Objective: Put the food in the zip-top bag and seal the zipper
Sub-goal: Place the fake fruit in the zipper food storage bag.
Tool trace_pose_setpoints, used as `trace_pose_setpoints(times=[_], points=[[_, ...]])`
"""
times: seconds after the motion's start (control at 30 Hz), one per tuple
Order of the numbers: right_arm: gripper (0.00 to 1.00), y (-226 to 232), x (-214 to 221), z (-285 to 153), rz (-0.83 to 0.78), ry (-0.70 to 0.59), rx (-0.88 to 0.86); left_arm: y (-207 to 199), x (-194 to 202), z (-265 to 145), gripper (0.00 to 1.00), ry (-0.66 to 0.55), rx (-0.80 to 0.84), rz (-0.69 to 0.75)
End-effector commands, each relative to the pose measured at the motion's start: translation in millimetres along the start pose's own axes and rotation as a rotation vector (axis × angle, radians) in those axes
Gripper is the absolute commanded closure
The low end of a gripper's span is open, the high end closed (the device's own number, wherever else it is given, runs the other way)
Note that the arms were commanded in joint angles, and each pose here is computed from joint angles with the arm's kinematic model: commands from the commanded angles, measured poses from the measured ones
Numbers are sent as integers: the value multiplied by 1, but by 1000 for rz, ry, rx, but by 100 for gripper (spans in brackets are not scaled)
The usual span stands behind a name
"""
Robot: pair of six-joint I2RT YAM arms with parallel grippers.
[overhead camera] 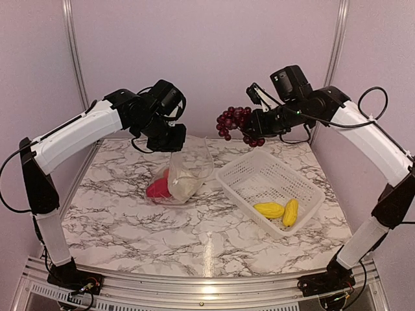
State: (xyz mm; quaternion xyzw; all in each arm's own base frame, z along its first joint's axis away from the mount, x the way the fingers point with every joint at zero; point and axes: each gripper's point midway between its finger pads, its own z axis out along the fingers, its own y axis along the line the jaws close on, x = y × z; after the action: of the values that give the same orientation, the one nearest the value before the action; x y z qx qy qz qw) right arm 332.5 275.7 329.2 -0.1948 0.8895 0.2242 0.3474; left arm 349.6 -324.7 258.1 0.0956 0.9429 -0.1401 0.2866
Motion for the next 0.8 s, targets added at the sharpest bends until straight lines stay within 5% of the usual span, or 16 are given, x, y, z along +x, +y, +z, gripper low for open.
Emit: trace_pose_setpoints(times=[0.0, 0.77], points=[[87, 48, -5, 3, 0, 9, -115, -7, -10, 1, 100, -24, 42, -43], [81, 117, 26, 67, 149, 276, -358, -10, -22, -8, 100, -57, 98, -108]])
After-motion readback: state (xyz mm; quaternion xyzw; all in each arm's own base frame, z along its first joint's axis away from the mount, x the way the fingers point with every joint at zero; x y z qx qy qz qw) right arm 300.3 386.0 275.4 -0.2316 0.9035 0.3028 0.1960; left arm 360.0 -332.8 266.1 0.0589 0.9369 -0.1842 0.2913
